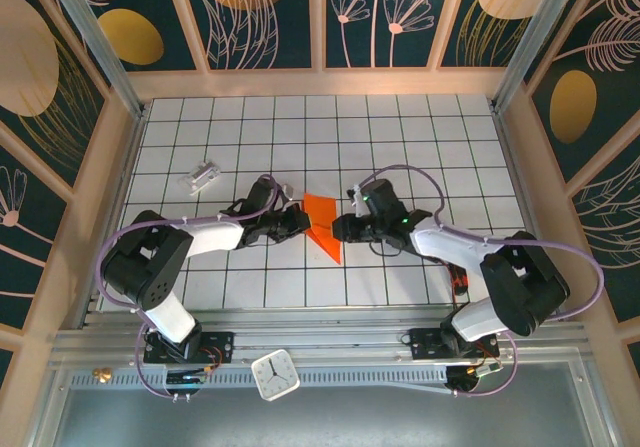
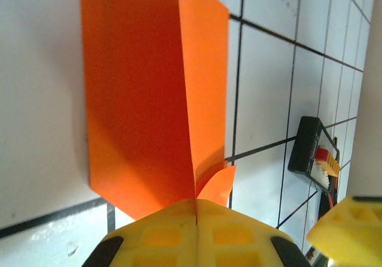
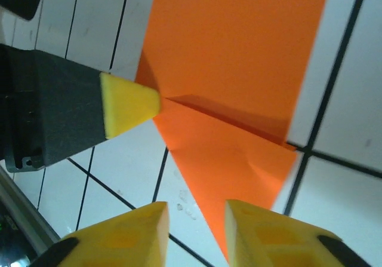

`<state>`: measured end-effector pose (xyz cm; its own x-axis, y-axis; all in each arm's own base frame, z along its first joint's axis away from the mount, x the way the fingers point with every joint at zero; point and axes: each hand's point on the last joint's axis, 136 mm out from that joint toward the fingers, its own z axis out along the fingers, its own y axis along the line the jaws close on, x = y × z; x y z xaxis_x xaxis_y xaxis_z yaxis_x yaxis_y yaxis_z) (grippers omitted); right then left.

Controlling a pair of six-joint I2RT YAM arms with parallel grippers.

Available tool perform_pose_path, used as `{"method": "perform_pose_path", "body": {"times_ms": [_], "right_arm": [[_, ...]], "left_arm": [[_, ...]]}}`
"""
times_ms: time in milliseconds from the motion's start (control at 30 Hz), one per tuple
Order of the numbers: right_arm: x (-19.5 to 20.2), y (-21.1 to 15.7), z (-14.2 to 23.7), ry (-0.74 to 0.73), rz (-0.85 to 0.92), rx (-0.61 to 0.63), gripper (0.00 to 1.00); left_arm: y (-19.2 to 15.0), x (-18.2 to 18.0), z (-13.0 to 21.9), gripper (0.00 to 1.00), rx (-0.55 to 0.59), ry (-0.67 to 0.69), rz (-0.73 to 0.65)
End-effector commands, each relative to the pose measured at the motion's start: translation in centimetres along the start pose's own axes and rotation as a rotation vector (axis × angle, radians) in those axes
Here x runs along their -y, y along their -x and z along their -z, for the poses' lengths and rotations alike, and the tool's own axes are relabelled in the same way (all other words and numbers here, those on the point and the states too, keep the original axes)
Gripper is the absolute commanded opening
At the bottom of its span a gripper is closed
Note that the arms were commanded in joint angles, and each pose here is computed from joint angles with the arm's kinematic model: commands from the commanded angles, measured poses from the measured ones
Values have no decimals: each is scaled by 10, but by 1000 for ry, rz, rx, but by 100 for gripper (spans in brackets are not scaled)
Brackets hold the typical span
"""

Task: Fold a paper plane with a square sheet of paper (pick it up from the middle)
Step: Fourth fold the wing at the center of the table.

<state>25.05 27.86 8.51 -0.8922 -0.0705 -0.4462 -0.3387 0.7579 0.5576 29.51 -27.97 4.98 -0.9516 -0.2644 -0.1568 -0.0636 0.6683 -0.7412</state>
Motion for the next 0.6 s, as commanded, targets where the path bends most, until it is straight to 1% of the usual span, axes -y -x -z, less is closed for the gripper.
{"method": "perform_pose_path", "body": {"times_ms": [0, 167, 367, 567], "right_arm": [[4, 6, -3, -125, 25, 75, 37], [6, -7, -11, -245, 77, 91, 42], [6, -21, -25, -340, 131, 90, 41], [7, -27, -33, -449, 194, 103, 41]], "left_arm": [[-4, 3, 5, 0, -13, 13, 90], [-11, 5, 4, 0, -57, 3, 151], [-16, 9, 2, 0, -98, -10, 205], [-17, 12, 1, 0, -121, -4, 230]]}}
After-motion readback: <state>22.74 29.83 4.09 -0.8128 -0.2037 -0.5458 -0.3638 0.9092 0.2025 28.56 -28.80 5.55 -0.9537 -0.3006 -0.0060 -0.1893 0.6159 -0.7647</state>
